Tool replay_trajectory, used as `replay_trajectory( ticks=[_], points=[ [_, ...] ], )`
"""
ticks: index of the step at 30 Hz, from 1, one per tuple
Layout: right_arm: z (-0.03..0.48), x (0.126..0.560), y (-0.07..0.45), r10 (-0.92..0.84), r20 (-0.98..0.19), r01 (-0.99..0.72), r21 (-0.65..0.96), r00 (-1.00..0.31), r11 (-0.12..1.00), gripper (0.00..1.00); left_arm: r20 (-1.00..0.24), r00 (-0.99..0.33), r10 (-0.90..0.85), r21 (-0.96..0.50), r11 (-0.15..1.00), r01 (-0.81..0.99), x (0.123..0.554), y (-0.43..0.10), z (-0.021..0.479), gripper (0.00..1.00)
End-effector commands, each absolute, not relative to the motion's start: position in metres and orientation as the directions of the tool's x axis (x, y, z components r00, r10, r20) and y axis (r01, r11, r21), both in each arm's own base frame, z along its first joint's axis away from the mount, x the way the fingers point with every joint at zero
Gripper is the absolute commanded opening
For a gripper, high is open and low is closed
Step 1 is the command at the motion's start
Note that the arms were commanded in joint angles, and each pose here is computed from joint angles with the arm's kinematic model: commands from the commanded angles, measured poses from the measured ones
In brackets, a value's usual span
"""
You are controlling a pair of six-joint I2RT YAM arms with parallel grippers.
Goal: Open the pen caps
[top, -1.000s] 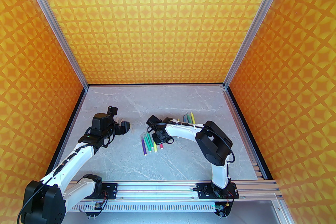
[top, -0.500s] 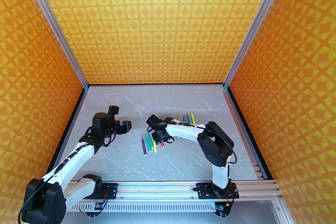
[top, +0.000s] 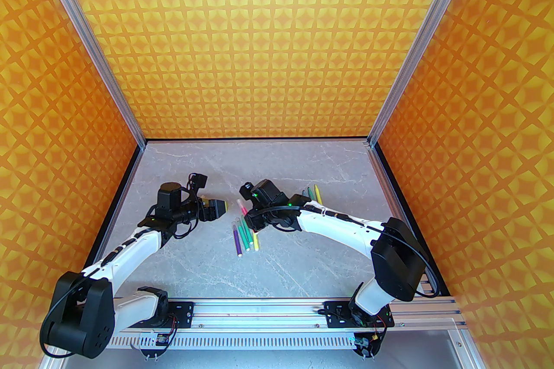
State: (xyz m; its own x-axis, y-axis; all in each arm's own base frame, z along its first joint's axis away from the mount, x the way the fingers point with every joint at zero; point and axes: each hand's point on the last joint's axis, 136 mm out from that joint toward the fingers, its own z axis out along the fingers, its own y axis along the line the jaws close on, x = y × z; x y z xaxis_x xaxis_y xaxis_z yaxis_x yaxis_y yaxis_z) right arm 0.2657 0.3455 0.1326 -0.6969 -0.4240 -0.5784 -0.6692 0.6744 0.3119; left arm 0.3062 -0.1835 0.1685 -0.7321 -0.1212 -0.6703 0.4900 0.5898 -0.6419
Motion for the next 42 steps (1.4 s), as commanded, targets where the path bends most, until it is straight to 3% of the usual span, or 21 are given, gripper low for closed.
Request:
replay_trajectory(
  ticks=[1, 11, 16, 21, 31, 34, 37, 42],
  points=[
    [0.163, 0.259, 0.364, -0.413, -0.672, -0.754, 0.348, -0.615, 0.557, 0.0, -0.675, -0.727, -0.125, -0.683, 0.478, 0.552, 0.302, -0.199, 0.194, 0.79],
    [0.177, 0.257, 0.377, -0.408, -0.711, -0.793, 0.357, -0.573, 0.493, 0.0, -0.67, -0.732, -0.123, -0.703, 0.421, 0.573, 0.299, -0.208, 0.207, 0.67],
    [0.175, 0.257, 0.377, -0.409, -0.713, -0.795, 0.351, -0.569, 0.494, 0.0, -0.668, -0.736, -0.114, -0.707, 0.405, 0.579, 0.296, -0.211, 0.21, 0.52],
    [0.179, 0.256, 0.377, -0.399, -0.726, -0.8, 0.348, -0.56, 0.489, 0.0, -0.663, -0.742, -0.103, -0.712, 0.394, 0.581, 0.295, -0.214, 0.209, 0.46],
    [0.175, 0.256, 0.377, -0.417, -0.723, -0.808, 0.336, -0.551, 0.485, 0.0, -0.664, -0.741, -0.101, -0.711, 0.391, 0.584, 0.296, -0.216, 0.211, 0.25],
    [0.174, 0.259, 0.373, -0.415, -0.728, -0.805, 0.317, -0.545, 0.501, 0.09, -0.663, -0.742, -0.102, -0.713, 0.39, 0.583, 0.297, -0.216, 0.211, 0.19],
    [0.173, 0.262, 0.373, -0.403, -0.738, -0.802, 0.311, -0.542, 0.509, 0.32, -0.658, -0.746, -0.106, -0.718, 0.388, 0.578, 0.298, -0.217, 0.212, 0.13],
    [0.169, 0.264, 0.382, -0.386, -0.746, -0.805, 0.331, -0.543, 0.492, 0.37, -0.661, -0.742, -0.113, -0.721, 0.369, 0.586, 0.297, -0.218, 0.22, 0.09]
  ],
)
